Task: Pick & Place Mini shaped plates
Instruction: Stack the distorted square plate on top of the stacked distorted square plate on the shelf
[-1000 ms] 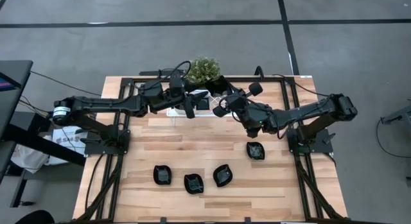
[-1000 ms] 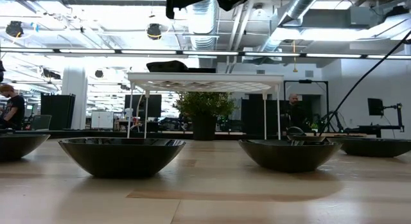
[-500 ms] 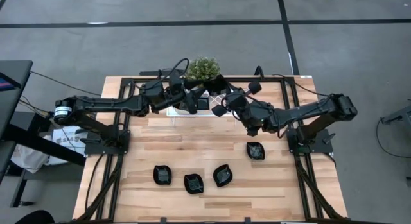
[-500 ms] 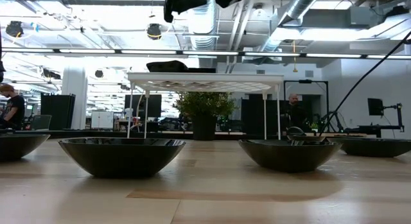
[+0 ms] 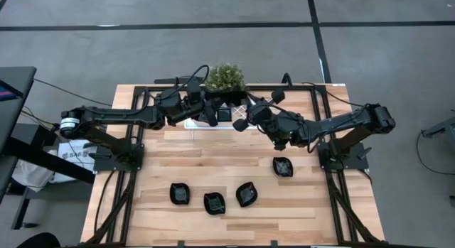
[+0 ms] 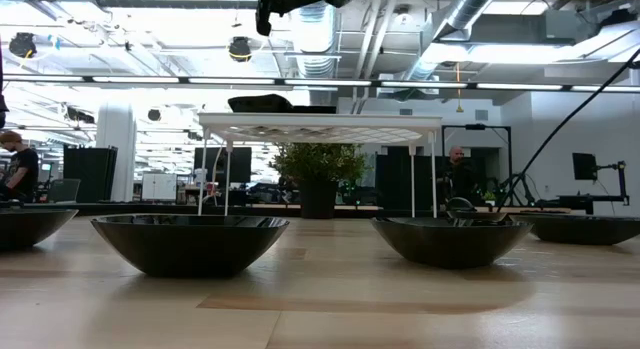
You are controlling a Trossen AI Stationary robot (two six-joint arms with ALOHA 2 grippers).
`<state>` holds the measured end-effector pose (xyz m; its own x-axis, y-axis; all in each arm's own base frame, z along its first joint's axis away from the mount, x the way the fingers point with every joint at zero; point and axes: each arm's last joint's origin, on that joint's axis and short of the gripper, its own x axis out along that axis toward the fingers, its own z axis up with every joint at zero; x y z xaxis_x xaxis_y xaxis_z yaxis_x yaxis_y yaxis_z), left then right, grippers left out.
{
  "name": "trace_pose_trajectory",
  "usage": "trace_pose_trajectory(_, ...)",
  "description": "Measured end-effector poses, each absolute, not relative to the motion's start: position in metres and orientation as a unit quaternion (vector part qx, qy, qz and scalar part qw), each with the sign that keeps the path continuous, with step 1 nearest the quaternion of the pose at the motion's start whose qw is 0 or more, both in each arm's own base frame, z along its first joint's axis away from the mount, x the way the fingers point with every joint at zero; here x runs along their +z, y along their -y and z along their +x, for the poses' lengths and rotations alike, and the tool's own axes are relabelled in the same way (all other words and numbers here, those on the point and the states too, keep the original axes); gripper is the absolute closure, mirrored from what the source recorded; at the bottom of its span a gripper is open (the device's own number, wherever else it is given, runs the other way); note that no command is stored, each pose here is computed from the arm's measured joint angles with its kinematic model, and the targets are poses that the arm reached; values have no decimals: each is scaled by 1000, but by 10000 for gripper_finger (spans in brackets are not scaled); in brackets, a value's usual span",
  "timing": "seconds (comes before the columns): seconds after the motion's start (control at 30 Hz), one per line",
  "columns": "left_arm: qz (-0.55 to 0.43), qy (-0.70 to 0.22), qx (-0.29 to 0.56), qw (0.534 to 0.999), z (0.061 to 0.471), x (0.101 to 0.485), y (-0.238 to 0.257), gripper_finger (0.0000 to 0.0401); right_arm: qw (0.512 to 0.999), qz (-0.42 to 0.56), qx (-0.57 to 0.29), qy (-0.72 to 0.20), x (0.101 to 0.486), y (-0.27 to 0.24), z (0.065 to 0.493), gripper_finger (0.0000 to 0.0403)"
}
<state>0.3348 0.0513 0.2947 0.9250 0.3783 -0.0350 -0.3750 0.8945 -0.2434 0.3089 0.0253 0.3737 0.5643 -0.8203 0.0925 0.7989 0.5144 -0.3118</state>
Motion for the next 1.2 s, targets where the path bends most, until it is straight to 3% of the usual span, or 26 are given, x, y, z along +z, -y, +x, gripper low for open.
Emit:
trace_pose_trajectory(0.17,-148,14,196,969,335,295,-52,373,891,-170,-421,-19,374,-32,310,382)
trace_pose_trajectory(0.23,-149,15,197,969,334,295,-52,387,893,-168,-418,-19,374,-35,310,370)
trace_pose_trajectory(0.87,-140,48,224,963,320,314,-65,388,896,-149,-419,-16,376,-66,301,200)
trace_pose_trajectory(1.2,-144,56,232,960,313,320,-71,381,859,-149,-487,-55,374,-71,295,173)
